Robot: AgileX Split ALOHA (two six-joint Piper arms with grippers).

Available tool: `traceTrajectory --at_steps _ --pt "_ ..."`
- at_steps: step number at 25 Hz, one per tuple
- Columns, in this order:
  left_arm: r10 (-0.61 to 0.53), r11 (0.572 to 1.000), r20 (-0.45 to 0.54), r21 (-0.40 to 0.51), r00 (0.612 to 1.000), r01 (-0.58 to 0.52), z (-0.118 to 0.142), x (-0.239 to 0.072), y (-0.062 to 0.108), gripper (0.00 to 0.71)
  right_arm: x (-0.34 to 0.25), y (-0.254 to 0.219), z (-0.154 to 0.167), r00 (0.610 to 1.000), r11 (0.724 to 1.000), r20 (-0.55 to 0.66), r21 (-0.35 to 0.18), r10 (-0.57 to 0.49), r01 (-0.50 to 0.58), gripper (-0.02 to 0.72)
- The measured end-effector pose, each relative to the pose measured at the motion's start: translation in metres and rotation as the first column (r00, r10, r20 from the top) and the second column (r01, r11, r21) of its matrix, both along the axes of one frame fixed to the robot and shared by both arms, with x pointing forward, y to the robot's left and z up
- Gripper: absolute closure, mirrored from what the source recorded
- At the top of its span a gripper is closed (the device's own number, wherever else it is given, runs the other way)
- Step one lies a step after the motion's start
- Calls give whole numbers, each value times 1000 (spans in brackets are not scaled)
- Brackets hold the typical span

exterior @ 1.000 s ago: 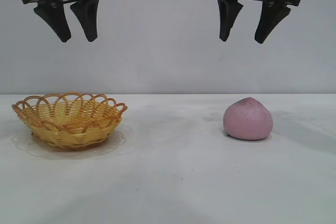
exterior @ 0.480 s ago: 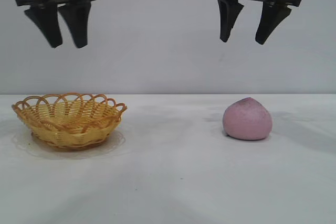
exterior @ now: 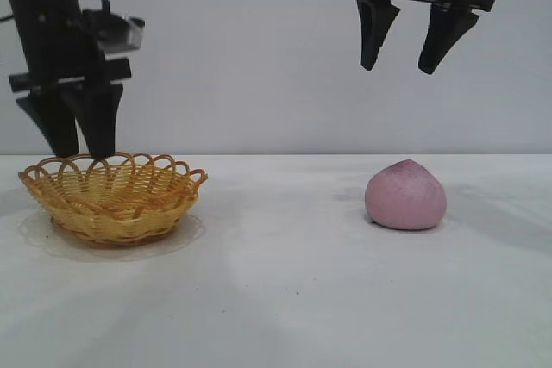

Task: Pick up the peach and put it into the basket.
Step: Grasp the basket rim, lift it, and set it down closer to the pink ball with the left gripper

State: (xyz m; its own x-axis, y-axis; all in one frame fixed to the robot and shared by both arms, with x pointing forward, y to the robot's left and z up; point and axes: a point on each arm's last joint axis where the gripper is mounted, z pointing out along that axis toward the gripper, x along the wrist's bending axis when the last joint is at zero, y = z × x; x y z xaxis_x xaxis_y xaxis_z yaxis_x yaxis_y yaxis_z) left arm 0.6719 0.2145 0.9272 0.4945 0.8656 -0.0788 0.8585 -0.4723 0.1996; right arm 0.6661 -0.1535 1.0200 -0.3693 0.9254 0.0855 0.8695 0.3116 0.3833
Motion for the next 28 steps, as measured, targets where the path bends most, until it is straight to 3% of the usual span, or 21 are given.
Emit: traceTrajectory --at_steps 2,5,6,10,11,15,18,23,28 --pt "-5 1000 -41 -4 999 5 -9 -1 -1 318 0 1 0 1000 1000 1 -1 6 -6 176" --pt "-38 999 -79 -25 996 36 -12 -5 -3 577 0 1 0 1000 1000 1 -2 8 -8 176" --pt "-46 999 -89 -29 995 44 -12 -6 -3 627 0 1 0 1000 1000 1 -2 8 -8 176" --pt "-1 995 -109 -98 994 -9 -5 -8 -8 642 0 1 0 1000 1000 1 -2 9 -9 176" --pt "21 991 -106 -130 994 -35 0 -9 -11 710 -1 2 0 1000 1000 -1 -3 10 -10 176" --pt "160 953 -47 -253 986 -167 30 -20 -16 710 -2 3 0 1000 1000 -6 -5 16 -16 176" --pt "255 903 -58 -342 965 -259 39 -42 -17 710 -2 4 0 1000 1000 -6 -5 17 -17 176" --pt "365 796 -179 -448 914 -406 8 -84 -23 710 -2 4 0 1000 1000 -9 -7 20 -20 176" --pt "397 748 -260 -464 880 -474 -22 -113 -29 710 -2 4 0 1000 1000 -9 -7 22 -22 176"
